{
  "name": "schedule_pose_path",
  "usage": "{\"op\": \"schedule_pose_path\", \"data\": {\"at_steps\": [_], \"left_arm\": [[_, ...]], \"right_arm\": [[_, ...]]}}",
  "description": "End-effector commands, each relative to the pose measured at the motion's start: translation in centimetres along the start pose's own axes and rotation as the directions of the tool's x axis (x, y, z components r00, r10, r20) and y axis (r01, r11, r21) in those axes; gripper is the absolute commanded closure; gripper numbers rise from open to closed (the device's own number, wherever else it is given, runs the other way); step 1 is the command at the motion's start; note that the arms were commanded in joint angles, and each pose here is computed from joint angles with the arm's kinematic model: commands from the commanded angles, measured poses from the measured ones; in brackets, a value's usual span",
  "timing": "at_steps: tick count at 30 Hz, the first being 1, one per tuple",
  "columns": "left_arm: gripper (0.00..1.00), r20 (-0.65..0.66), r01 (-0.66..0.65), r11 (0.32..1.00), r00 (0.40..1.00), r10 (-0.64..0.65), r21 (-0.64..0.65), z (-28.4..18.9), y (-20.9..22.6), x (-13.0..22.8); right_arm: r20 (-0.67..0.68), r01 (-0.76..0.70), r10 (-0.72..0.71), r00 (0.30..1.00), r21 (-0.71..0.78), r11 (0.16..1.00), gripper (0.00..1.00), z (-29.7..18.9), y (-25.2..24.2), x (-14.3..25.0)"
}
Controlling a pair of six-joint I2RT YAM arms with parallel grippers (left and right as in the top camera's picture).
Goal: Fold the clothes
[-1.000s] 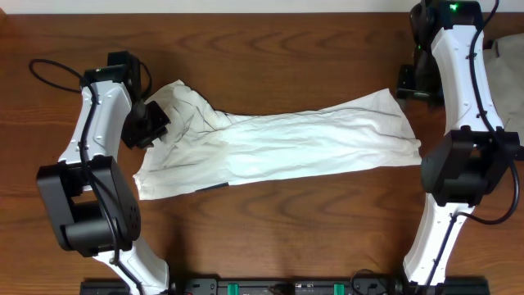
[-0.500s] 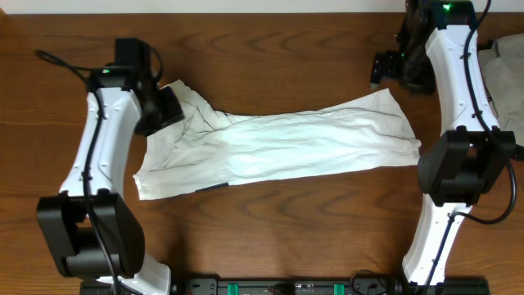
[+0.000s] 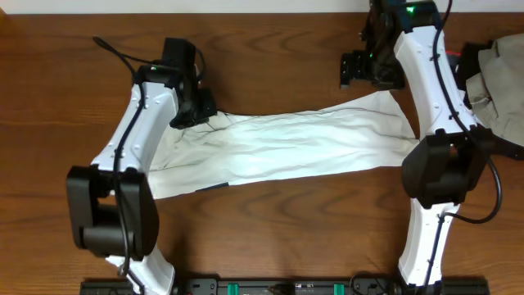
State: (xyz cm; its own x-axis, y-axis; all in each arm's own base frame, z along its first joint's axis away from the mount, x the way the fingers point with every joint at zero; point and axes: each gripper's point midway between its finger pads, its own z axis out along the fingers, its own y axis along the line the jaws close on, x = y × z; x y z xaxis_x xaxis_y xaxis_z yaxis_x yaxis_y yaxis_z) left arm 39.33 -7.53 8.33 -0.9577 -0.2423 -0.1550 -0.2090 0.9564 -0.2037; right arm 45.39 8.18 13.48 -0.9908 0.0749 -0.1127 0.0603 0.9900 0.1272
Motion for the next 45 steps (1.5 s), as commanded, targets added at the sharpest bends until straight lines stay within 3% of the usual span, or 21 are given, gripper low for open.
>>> {"op": "schedule_pose_path", "data": {"at_steps": [1,10,22,33,45], "left_arm": [[0.94,-0.075,0.019,1.0,0.997,-0.019,-0.003,3.0,0.5,0.9],[0.94,-0.125,0.05,0.998,0.991,-0.054,-0.037,6.5,2.2,0.9],[0.94,-0.165,0.127,0.981,0.975,-0.15,-0.145,7.1,7.2,1.3],[0.94,-0.182,0.156,0.971,0.965,-0.189,-0.181,7.3,9.6,2.0],[0.94,-0.167,0.181,0.961,0.962,-0.217,-0.209,7.0,11.7,1.6]], "right_arm": [[0.034,0.035,-0.034,0.999,-0.019,0.999,0.1,-0.9,1.5,-0.1],[-0.004,0.087,-0.087,0.996,-0.019,0.996,0.52,1.0,3.7,1.3],[-0.138,0.051,-0.048,0.989,0.013,0.999,0.7,8.6,1.6,5.2],[-0.189,-0.057,0.064,0.98,0.043,0.997,0.67,12.6,-2.6,7.4],[-0.173,-0.17,0.181,0.968,0.079,0.982,0.67,12.4,-7.5,6.8]]}}
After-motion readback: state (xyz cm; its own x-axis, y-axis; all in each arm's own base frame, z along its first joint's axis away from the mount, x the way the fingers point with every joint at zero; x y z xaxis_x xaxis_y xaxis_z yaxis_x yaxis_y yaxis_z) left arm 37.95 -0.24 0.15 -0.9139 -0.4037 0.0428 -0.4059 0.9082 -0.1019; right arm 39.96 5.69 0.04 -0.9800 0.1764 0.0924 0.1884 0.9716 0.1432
